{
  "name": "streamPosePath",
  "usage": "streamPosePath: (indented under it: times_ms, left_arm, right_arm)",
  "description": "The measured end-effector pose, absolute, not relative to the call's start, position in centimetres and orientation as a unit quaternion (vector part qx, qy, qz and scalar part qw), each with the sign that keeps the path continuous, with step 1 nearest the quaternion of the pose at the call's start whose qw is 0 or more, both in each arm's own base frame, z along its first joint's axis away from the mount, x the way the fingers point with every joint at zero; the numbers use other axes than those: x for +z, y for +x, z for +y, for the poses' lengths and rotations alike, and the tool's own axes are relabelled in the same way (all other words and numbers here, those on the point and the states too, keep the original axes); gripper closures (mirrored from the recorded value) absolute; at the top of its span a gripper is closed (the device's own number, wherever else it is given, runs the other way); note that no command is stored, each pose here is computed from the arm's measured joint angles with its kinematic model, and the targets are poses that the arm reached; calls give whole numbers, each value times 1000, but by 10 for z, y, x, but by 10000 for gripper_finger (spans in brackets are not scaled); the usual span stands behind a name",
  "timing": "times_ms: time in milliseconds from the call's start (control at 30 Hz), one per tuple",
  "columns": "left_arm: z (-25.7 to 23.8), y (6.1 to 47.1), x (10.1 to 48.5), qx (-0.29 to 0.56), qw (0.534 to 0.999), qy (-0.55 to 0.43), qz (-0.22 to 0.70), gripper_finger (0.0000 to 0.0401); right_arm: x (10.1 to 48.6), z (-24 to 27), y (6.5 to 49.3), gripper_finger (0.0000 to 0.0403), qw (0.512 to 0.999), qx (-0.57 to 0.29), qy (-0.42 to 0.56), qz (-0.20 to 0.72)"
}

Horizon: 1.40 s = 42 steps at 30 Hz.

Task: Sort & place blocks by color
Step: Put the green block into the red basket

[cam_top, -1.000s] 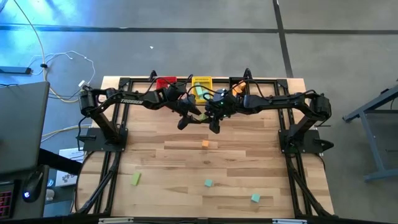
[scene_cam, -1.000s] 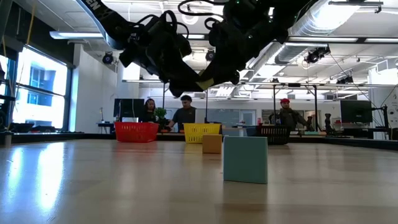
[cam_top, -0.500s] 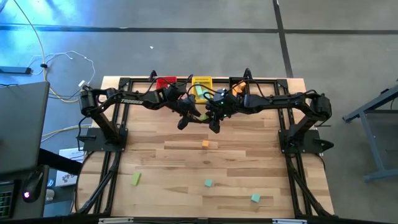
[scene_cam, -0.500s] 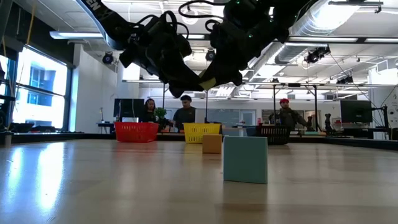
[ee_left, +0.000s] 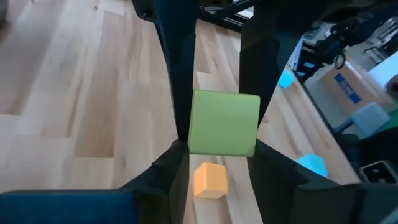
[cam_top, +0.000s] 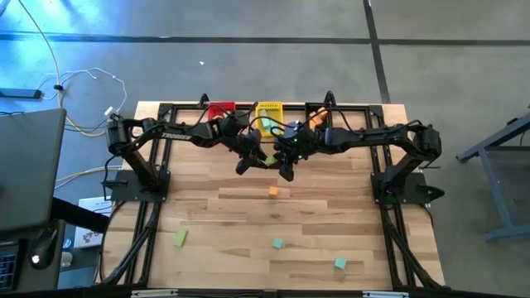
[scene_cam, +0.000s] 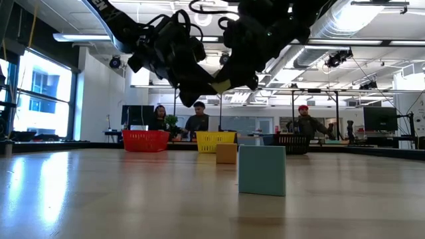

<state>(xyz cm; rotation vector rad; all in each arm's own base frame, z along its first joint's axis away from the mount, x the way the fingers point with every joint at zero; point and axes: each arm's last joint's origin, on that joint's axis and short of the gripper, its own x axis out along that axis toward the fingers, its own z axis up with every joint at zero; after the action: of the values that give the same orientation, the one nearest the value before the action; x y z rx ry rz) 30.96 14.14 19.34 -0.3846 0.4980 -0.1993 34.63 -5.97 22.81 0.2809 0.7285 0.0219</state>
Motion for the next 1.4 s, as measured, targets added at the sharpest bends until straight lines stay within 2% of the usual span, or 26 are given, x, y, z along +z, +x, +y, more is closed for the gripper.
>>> streamPosePath:
  times_ms: [233,467,767,1000,1200,1400]
  left_arm:
    - [140,310,193,-97,935,-234,248,259]
    - [140,310,194,-99,937,-229,245,260]
    - [139,313,194,-58,955,-156,244,260]
    - [126,319,195,-78,964,-81,241,259]
    - [121,321,195,-82,964,-72,243,264]
    - [122,321,195,-83,963,-78,245,286]
  right_arm:
    - [227,-49,347,289,925,5,106,364]
    - [227,-47,349,289,927,-5,112,358]
    - [224,-45,349,289,916,-15,167,363]
    - [224,-44,349,289,915,-16,174,364]
    - [224,-41,349,289,915,-4,171,366]
    - [224,-41,349,288,915,-3,170,365]
